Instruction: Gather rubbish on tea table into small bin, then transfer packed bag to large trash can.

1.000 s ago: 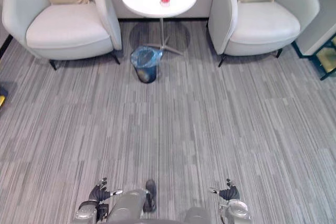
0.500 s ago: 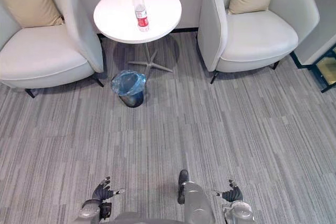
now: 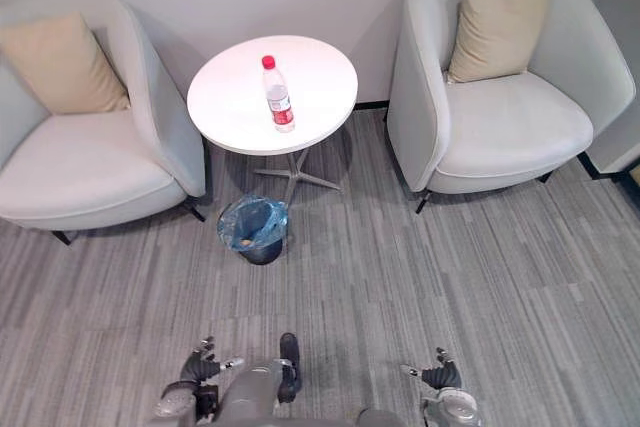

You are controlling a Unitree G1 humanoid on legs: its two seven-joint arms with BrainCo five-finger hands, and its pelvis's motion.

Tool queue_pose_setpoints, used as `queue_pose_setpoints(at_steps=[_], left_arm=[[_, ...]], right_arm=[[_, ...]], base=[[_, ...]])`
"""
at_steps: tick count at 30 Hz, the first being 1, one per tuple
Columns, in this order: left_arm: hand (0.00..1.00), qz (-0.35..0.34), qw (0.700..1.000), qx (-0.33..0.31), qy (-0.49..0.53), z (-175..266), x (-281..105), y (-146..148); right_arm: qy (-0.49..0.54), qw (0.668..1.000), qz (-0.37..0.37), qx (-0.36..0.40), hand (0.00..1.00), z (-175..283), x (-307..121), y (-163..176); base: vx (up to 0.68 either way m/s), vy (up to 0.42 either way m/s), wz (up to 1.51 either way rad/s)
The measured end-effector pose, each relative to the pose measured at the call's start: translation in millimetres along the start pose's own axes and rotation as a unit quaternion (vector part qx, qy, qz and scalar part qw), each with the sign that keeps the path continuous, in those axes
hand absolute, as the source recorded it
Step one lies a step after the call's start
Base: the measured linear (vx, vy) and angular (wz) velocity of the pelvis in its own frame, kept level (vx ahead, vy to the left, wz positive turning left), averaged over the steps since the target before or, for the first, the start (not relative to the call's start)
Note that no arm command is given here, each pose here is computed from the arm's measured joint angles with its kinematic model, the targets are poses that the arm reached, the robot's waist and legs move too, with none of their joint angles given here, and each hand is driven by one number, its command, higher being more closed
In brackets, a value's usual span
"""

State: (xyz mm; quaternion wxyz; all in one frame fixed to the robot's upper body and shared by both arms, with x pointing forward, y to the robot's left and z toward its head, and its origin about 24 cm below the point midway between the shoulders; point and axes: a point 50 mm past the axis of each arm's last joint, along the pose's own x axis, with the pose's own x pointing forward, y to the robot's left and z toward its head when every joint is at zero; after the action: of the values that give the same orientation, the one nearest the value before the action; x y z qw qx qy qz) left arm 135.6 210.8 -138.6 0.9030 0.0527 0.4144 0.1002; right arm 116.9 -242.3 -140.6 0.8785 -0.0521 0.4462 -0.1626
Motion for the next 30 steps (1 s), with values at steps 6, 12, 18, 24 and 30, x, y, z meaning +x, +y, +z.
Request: queue_pose_setpoints(at_steps=[6,12,18,24,30], left_arm=[[0.00,0.003,0.999,0.015,0.031,-19.1,-6.4,6.2],[0.00,-0.003,0.999,0.023,0.034,-20.3,-6.5,4.0],[0.00,-0.008,0.999,0.020,0.033,-19.1,-5.7,-0.1],[0.00,-0.022,1.000,-0.006,0.014,-5.9,-2.3,-18.6],[0.00,-0.030,0.999,-0.015,0.012,-7.6,-5.5,-27.1]], right_arm=[[0.001,1.000,0.013,-0.009,0.00,1.2,1.1,5.5],[0.003,0.999,0.025,-0.036,0.00,-0.9,0.4,6.4],[0.007,0.999,0.009,-0.035,0.00,-3.4,0.2,-5.1],[0.014,1.000,0.016,-0.023,0.00,-15.7,-7.2,3.5],[-0.008,1.000,0.007,0.006,0.00,-5.3,-6.0,5.0]], base=[[0.39,0.148,-0.22],[0.43,-0.042,0.28],[0.45,-0.240,0.41],[0.29,-0.207,0.64],[0.13,0.052,0.17]])
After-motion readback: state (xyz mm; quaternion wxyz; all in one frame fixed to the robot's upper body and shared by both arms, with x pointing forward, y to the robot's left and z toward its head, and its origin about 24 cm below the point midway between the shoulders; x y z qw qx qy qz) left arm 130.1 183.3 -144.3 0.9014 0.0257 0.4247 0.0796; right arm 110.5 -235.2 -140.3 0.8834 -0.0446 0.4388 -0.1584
